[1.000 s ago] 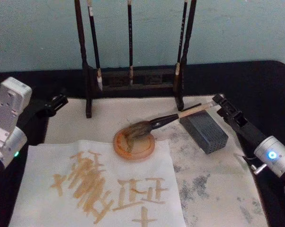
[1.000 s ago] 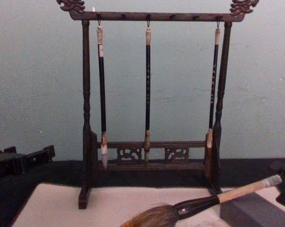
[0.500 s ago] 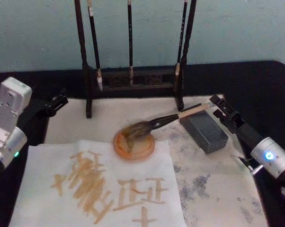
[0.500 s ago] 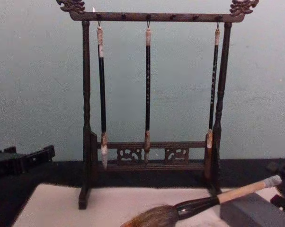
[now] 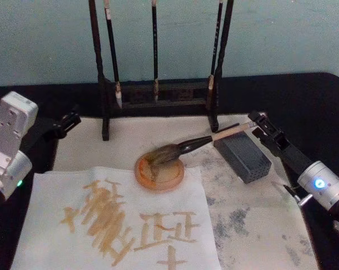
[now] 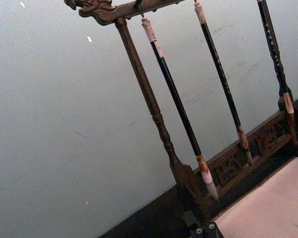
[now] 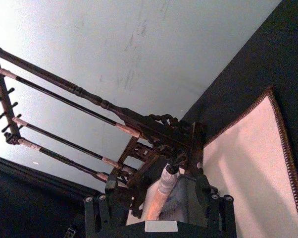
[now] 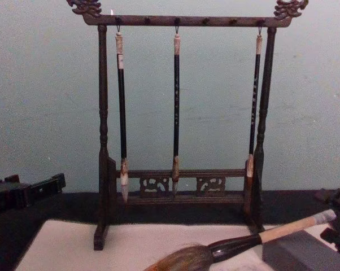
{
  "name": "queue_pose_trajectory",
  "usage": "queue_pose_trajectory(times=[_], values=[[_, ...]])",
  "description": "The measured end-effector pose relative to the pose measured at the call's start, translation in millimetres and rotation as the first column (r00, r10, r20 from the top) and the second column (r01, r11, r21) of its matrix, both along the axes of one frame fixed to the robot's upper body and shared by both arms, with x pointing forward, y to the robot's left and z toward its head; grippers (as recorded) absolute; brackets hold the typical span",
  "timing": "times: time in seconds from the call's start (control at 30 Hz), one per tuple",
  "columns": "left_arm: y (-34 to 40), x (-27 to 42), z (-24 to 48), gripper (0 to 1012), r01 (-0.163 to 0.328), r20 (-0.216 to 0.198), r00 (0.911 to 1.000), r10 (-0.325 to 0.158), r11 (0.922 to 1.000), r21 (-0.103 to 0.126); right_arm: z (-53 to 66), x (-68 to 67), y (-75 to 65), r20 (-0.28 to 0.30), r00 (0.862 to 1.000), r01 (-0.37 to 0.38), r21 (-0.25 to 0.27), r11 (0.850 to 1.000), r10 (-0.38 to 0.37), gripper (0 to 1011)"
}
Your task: Pick up the brush from the inkstone, write on the paper, then place the brush back to its original position.
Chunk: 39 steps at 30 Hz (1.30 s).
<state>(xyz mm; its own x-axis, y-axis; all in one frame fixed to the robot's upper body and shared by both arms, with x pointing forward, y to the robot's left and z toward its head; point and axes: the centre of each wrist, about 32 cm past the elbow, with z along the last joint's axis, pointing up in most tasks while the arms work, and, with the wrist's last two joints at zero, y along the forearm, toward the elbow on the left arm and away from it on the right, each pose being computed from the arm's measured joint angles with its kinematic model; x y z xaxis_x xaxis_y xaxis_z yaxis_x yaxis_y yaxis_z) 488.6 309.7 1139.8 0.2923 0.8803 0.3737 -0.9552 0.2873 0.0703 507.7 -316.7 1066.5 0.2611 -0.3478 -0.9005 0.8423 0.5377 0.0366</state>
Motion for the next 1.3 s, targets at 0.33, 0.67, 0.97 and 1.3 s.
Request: queue_pose_trajectory(times=[0.33, 0.67, 0.97, 1.3], values=[[0.0, 0.0, 0.0, 1002, 0.000, 0.000, 1.0000, 0.000, 1.0000, 0.000, -0.1, -0.1, -0.3, -0.001, 1.000, 0.003, 0.001, 1.000, -0.003, 1006], [0.0, 0.0, 0.0, 1002, 0.000, 0.000, 1.0000, 0.000, 1.0000, 0.000, -0.7, -0.5, -0.4, -0.002, 1.000, 0.004, 0.001, 1.000, -0.004, 864], [0.0, 0.0, 0.0, 1002, 0.000, 0.000, 1.0000, 0.000, 1.0000, 0.000, -0.7, -0.5, -0.6, -0.002, 1.000, 0.005, 0.001, 1.000, -0.005, 591], [0.0, 0.0, 0.0, 1002, 0.000, 0.000, 1.0000, 0.000, 1.0000, 0.000, -0.7, -0.5, -0.6, -0.002, 1.000, 0.005, 0.001, 1.000, -0.005, 264]])
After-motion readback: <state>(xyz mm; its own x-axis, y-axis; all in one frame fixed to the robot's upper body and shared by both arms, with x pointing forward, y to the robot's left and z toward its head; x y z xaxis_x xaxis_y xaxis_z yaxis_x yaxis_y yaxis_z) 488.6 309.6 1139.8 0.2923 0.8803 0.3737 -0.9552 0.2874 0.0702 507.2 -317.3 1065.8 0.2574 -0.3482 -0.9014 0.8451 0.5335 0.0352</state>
